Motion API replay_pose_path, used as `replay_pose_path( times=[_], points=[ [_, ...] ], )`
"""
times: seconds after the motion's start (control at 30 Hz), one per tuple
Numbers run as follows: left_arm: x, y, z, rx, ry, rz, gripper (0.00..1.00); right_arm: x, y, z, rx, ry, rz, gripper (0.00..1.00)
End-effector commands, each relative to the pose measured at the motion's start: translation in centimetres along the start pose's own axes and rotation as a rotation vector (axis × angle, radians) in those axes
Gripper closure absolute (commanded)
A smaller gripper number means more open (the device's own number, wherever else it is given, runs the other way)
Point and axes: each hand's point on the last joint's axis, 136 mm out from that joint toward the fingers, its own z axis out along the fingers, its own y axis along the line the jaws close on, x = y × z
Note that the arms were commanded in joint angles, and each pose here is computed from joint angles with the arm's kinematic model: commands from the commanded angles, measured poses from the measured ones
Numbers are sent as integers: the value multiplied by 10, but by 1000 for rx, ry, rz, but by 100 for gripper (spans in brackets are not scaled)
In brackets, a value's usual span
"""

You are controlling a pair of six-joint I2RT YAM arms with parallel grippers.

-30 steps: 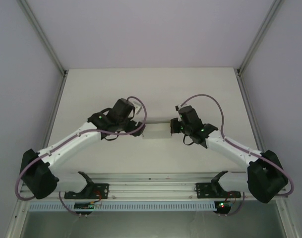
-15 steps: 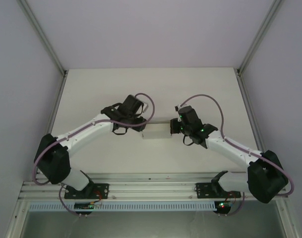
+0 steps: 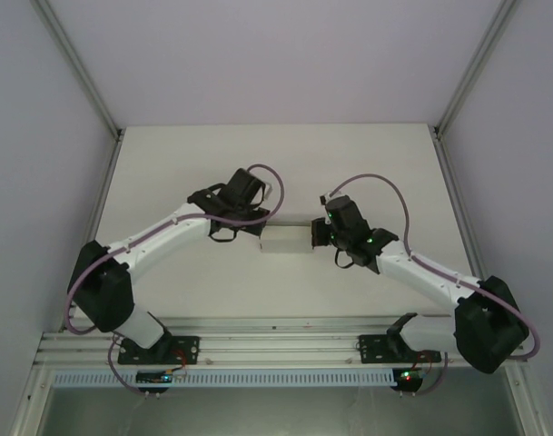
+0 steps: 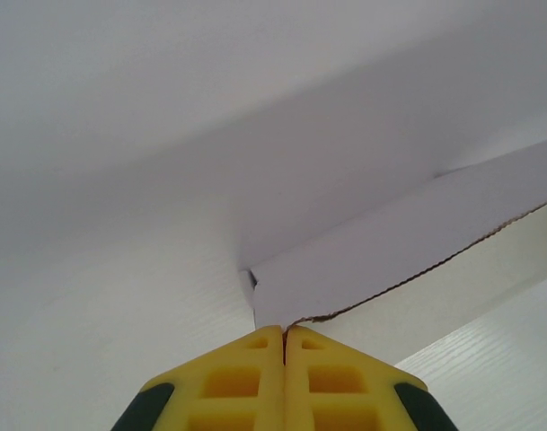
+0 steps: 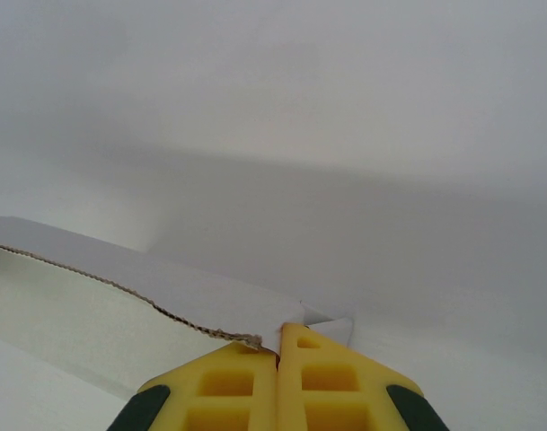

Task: Assemble paper box

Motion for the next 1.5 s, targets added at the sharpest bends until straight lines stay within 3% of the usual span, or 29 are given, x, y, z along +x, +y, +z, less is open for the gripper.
replay_pose_path(
  times=[0.0,0.23,0.7,0.77,0.87,0.97,1.4,1.47],
  points=[
    [0,-8,-7,64,50,-132,100,58,-25,3,115,204,-7,100],
    [15,-13,-2,165,213,-277,100,64,-26,4,157,219,-6,100],
    [3,1,-10,221,289,-398,100,71,-27,2,189,234,-28,100],
    [13,10,-6,156,317,-370,91,72,-27,1,191,239,-27,100],
    [29,23,0,24,347,-287,64,73,-27,1,187,241,-27,100],
    [37,21,4,9,358,-236,53,75,-26,1,176,249,-29,100],
    [12,22,8,-82,262,-64,64,74,-17,2,130,250,-41,100],
    [12,20,9,-75,268,-51,75,75,-17,1,127,256,-42,100]
  ],
)
